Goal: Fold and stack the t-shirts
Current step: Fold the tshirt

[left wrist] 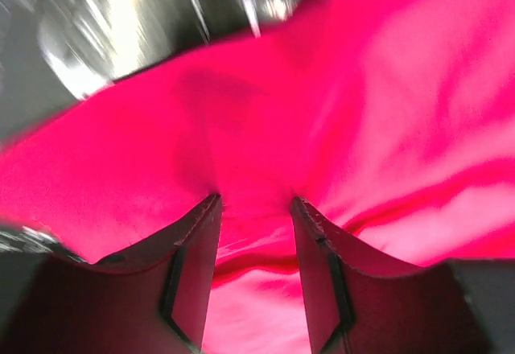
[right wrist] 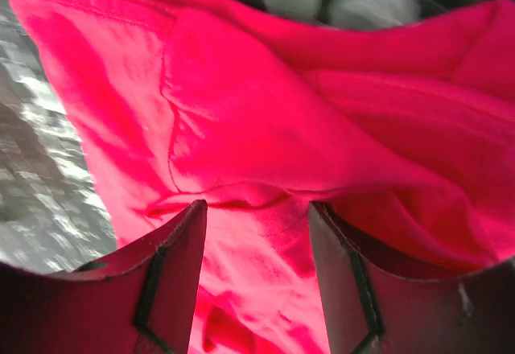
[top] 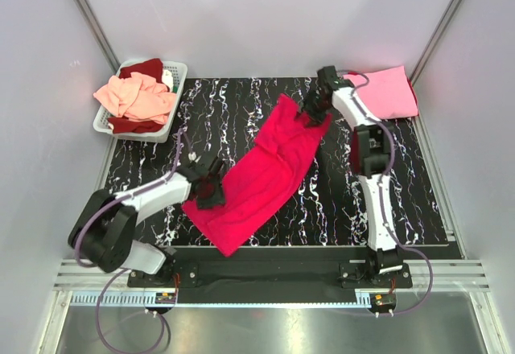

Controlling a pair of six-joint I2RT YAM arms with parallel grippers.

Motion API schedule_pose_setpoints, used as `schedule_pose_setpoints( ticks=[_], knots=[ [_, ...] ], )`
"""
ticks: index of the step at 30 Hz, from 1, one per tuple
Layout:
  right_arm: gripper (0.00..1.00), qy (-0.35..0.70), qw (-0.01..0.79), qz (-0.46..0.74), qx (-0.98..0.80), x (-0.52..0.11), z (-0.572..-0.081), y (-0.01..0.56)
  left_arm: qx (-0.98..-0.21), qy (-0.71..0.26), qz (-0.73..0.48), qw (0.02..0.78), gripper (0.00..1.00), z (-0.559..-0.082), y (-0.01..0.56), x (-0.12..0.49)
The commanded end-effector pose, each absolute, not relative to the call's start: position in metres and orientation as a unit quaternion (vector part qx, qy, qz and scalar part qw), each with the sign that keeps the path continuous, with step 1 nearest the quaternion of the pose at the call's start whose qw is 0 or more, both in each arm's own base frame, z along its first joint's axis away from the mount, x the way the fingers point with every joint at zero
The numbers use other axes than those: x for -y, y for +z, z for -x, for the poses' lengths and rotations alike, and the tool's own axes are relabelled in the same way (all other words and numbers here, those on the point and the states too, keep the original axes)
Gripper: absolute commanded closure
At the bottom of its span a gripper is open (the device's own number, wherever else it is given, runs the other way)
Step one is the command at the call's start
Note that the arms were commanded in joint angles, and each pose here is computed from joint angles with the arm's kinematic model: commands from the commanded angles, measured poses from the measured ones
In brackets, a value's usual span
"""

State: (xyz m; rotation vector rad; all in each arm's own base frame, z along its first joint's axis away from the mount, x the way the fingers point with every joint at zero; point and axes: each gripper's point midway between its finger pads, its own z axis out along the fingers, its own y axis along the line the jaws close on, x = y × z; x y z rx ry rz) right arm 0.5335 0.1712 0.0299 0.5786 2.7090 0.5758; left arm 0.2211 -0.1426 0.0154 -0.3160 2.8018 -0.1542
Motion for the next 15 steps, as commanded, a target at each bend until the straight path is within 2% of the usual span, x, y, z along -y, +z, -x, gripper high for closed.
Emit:
schedule_pose_setpoints(
  ticks=[1,2,4,6,7,8,9,11,13,15],
  knots=[
    [0.40,0.232,0.134,-0.168,-0.949,-0.226,-0.545,0.026,-0.977,-0.164,0.119,0.070,0.52,-0.162,0.016,0.190],
    [0.41,0.255,0.110,-0.176,-0.945,-0.240,-0.547,0.000,-0.974,-0.187,0.116,0.049,0.51,-0.146,0.017,0.200],
    [0.44,0.316,0.150,-0.182,-0.919,-0.260,-0.578,0.013,-0.959,-0.258,0.109,0.037,0.51,-0.131,0.036,0.238],
    [0.46,0.377,0.127,-0.212,-0.893,-0.281,-0.584,0.001,-0.946,-0.307,0.095,0.028,0.51,-0.118,0.056,0.266],
    [0.46,0.416,0.162,-0.206,-0.871,-0.290,-0.604,0.013,-0.942,-0.323,0.088,0.019,0.50,-0.101,0.068,0.282],
    [0.46,0.432,0.150,-0.223,-0.861,-0.298,-0.606,0.004,-0.938,-0.337,0.084,0.024,0.50,-0.097,0.079,0.294],
    [0.45,0.451,0.178,-0.214,-0.848,-0.304,-0.619,0.023,-0.927,-0.366,0.076,0.027,0.48,-0.092,0.092,0.310],
    [0.43,0.474,0.200,-0.213,-0.831,-0.310,-0.632,0.026,-0.918,-0.392,0.064,0.012,0.48,-0.073,0.110,0.331],
    [0.38,0.495,0.230,-0.206,-0.812,-0.313,-0.643,0.036,-0.925,-0.375,0.053,0.007,0.48,-0.058,0.115,0.332],
    [0.33,0.495,0.271,-0.193,-0.803,-0.310,-0.654,0.058,-0.927,-0.371,0.045,0.035,0.47,-0.061,0.134,0.335]
  ],
)
